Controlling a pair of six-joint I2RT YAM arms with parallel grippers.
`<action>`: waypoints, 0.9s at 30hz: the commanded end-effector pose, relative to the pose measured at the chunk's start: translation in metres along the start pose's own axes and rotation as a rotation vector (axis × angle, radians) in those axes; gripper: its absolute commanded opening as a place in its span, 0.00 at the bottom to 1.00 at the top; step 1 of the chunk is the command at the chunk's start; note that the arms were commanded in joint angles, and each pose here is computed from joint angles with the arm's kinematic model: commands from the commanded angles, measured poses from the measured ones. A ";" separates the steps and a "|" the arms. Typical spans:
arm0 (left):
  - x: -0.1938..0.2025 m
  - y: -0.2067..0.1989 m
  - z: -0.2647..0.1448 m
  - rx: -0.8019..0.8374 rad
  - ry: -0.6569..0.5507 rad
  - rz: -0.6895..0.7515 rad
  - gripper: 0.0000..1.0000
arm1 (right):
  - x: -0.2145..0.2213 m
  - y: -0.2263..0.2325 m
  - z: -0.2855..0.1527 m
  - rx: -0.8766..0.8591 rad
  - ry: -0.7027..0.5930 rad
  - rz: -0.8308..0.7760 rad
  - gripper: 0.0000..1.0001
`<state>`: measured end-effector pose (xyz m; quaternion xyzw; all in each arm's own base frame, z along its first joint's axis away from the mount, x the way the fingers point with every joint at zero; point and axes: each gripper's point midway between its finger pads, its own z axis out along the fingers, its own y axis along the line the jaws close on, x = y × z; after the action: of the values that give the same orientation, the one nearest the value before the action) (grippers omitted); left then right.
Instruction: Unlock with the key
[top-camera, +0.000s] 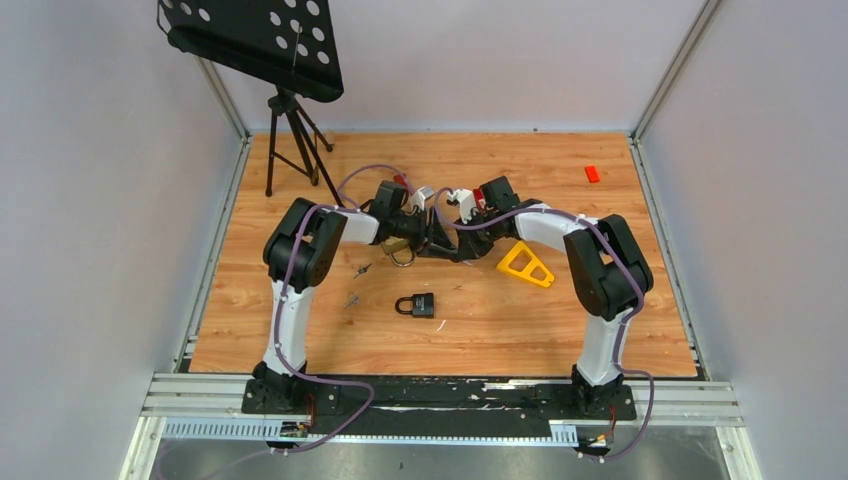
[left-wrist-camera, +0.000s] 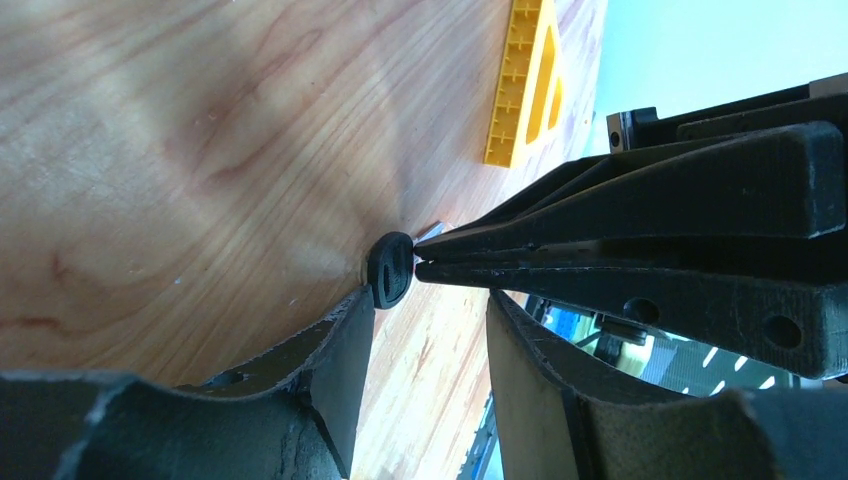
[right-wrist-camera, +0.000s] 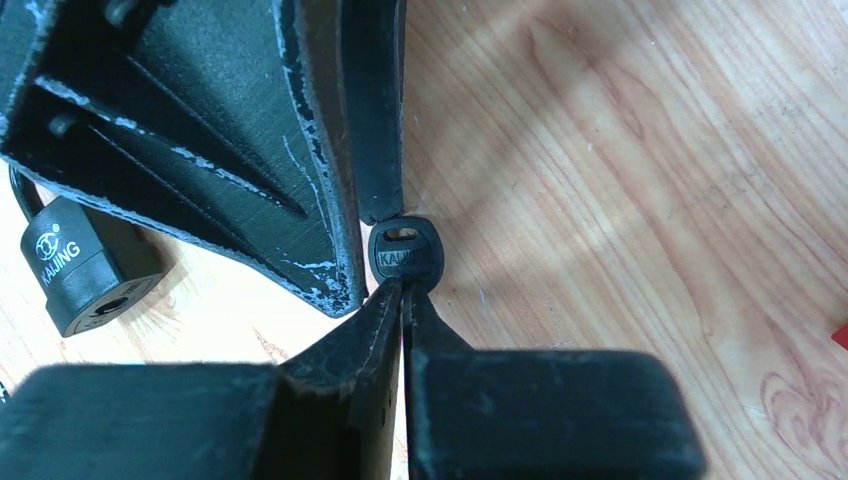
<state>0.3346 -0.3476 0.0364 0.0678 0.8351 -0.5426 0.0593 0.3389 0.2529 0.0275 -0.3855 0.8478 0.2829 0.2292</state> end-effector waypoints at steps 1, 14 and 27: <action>0.012 0.008 0.003 -0.071 0.019 0.031 0.55 | -0.006 -0.001 -0.003 -0.007 -0.025 -0.012 0.08; 0.009 0.011 -0.001 -0.097 0.016 0.048 0.55 | -0.001 -0.011 -0.035 0.114 0.004 -0.046 0.27; 0.002 0.007 0.000 -0.094 0.008 0.060 0.56 | 0.019 -0.016 -0.031 0.175 0.095 -0.047 0.28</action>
<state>0.3294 -0.3480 0.0368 0.0886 0.8418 -0.5293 0.0580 0.3351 0.2140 0.0306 -0.3838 0.8739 0.2015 0.2201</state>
